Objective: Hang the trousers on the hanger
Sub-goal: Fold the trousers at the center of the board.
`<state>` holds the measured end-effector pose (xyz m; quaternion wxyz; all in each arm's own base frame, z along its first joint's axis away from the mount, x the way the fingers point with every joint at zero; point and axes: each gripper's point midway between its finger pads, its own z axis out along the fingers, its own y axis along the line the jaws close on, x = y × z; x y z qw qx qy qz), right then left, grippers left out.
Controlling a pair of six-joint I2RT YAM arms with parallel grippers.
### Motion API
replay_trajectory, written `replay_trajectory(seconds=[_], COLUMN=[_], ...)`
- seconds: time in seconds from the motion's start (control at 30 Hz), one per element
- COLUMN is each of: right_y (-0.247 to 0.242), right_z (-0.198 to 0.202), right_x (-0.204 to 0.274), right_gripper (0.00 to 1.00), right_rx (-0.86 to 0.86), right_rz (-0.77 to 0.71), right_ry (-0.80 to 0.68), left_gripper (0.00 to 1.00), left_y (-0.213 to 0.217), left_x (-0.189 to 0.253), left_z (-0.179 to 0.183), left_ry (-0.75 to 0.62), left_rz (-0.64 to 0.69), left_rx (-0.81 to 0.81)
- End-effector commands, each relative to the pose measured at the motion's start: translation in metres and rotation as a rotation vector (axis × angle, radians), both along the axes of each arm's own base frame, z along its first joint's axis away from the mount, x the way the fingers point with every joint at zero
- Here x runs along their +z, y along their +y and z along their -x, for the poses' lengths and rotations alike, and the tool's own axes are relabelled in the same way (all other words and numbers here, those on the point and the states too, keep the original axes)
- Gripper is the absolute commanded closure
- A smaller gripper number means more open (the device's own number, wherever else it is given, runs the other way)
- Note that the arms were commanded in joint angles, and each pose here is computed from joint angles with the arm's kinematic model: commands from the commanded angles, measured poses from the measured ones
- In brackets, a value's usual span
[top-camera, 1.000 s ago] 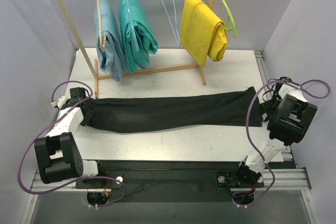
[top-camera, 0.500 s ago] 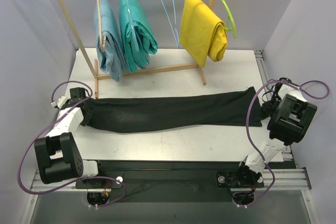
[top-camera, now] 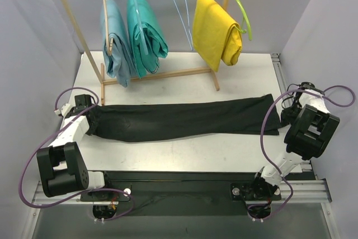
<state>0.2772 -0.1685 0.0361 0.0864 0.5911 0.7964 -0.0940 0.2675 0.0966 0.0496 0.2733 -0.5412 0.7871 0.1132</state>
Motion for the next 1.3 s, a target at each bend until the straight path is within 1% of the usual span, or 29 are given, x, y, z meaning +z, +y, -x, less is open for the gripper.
replay_trajectory(seconds=[0.0, 0.27, 0.57, 0.6, 0.63, 0.67, 0.7, 0.8, 0.97, 1.03, 1.1, 1.13, 1.2, 1.27], right_y=[-0.007, -0.008, -0.004, -0.004, -0.005, -0.006, -0.007, -0.01, -0.003, 0.009, 0.029, 0.034, 0.05, 0.066], right_z=[0.011, 0.024, 0.048, 0.048, 0.046, 0.04, 0.036, 0.018, -0.015, -0.037, -0.056, -0.067, -0.082, -0.091], right_x=[0.026, 0.034, 0.014, 0.012, 0.012, 0.014, 0.015, 0.025, 0.043, 0.052, 0.05, 0.051, 0.041, 0.029], right_gripper=[1.0, 1.0, 1.0, 0.97, 0.8, 0.71, 0.55, 0.39, 0.37, 0.38, 0.38, 0.38, 0.38, 0.38], right_rx=[-0.034, -0.035, -0.026, -0.019, -0.016, -0.013, -0.004, 0.038, 0.147, 0.212, 0.287, 0.307, 0.333, 0.366], right_rz=[0.041, 0.06, 0.061, 0.057, 0.053, 0.055, 0.053, 0.076, 0.109, 0.125, 0.096, 0.093, 0.038, -0.003], right_ry=[-0.006, 0.012, 0.114, 0.12, 0.115, 0.101, 0.093, 0.053, -0.011, -0.056, -0.092, -0.122, -0.155, -0.154], left_gripper=[1.0, 1.0, 1.0, 1.0, 1.0, 1.0, 1.0, 1.0, 1.0, 1.0, 1.0, 1.0, 1.0, 1.0], left_y=[0.006, 0.005, 0.007, 0.007, 0.008, 0.007, 0.007, 0.007, 0.007, 0.007, 0.009, 0.009, 0.011, 0.011], left_x=[0.012, 0.007, 0.007, 0.006, 0.007, 0.007, 0.006, 0.006, 0.006, 0.007, 0.01, 0.011, 0.017, 0.022], left_z=[-0.009, -0.01, -0.012, -0.012, -0.013, -0.012, -0.011, -0.011, -0.011, -0.013, -0.014, -0.014, -0.018, -0.019], left_ry=[-0.047, -0.046, -0.046, -0.044, -0.05, -0.049, -0.047, -0.049, -0.052, -0.061, -0.065, -0.066, -0.084, -0.095], left_rz=[-0.031, -0.021, -0.021, -0.021, -0.02, -0.02, -0.019, -0.021, -0.025, -0.035, -0.05, -0.057, -0.076, -0.086], left_rx=[0.003, 0.001, 0.004, 0.004, 0.006, 0.003, 0.003, -0.003, -0.014, -0.028, -0.048, -0.054, -0.078, -0.108])
